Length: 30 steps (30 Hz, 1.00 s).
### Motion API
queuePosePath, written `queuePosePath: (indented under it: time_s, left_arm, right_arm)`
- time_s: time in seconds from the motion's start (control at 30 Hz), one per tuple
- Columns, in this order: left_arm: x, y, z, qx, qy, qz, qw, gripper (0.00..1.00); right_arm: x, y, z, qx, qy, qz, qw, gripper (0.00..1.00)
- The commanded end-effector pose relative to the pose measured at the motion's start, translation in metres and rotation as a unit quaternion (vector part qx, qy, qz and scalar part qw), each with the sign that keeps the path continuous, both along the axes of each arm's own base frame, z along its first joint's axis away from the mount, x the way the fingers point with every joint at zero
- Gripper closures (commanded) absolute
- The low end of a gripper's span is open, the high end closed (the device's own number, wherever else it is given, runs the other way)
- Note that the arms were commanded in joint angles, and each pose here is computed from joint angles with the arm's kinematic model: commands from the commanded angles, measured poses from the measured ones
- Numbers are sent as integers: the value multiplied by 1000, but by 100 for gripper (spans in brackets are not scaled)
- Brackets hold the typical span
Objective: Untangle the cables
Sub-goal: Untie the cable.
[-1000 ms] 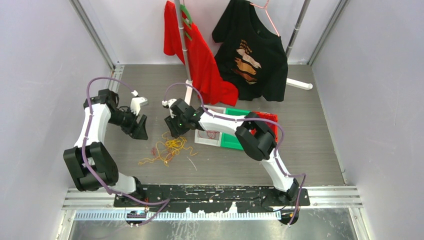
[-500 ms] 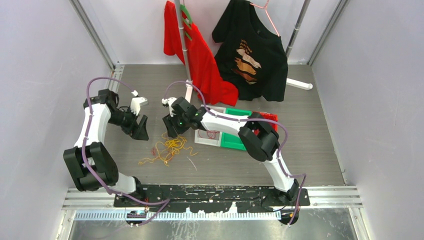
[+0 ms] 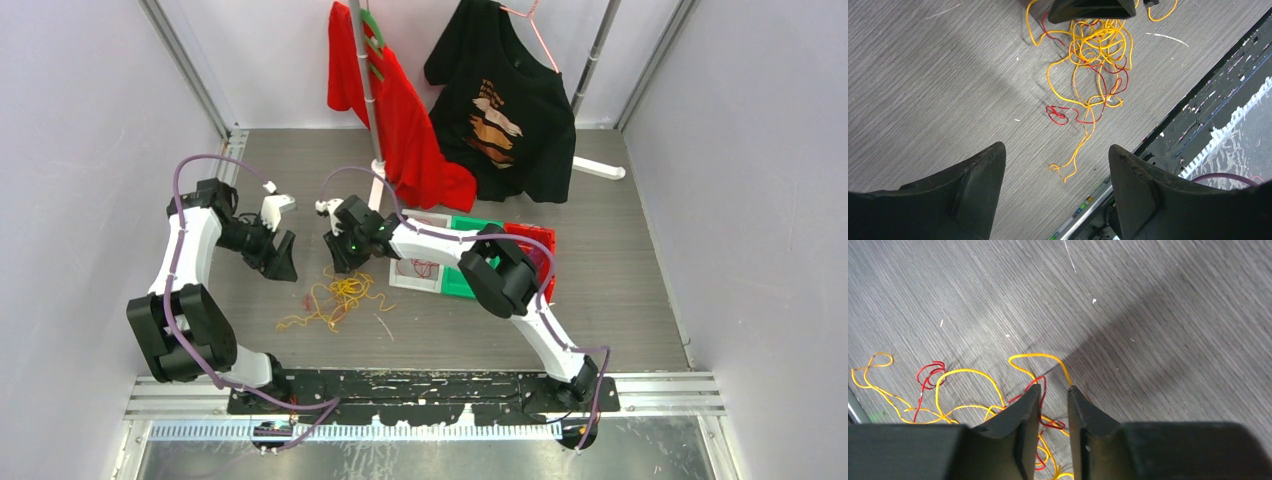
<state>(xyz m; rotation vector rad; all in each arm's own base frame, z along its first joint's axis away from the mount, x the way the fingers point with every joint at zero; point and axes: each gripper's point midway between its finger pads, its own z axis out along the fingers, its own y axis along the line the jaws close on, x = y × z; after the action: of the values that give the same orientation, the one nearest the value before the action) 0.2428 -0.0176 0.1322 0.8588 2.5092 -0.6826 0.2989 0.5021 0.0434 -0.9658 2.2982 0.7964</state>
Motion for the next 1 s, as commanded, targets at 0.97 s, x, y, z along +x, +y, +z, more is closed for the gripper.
queuePosePath:
  time_s: [0.97]
  left_arm:
    - [7, -49, 106, -144, -119, -36, 982, 26]
  right_arm:
    - [-35, 1, 233, 234, -75, 44, 968, 99]
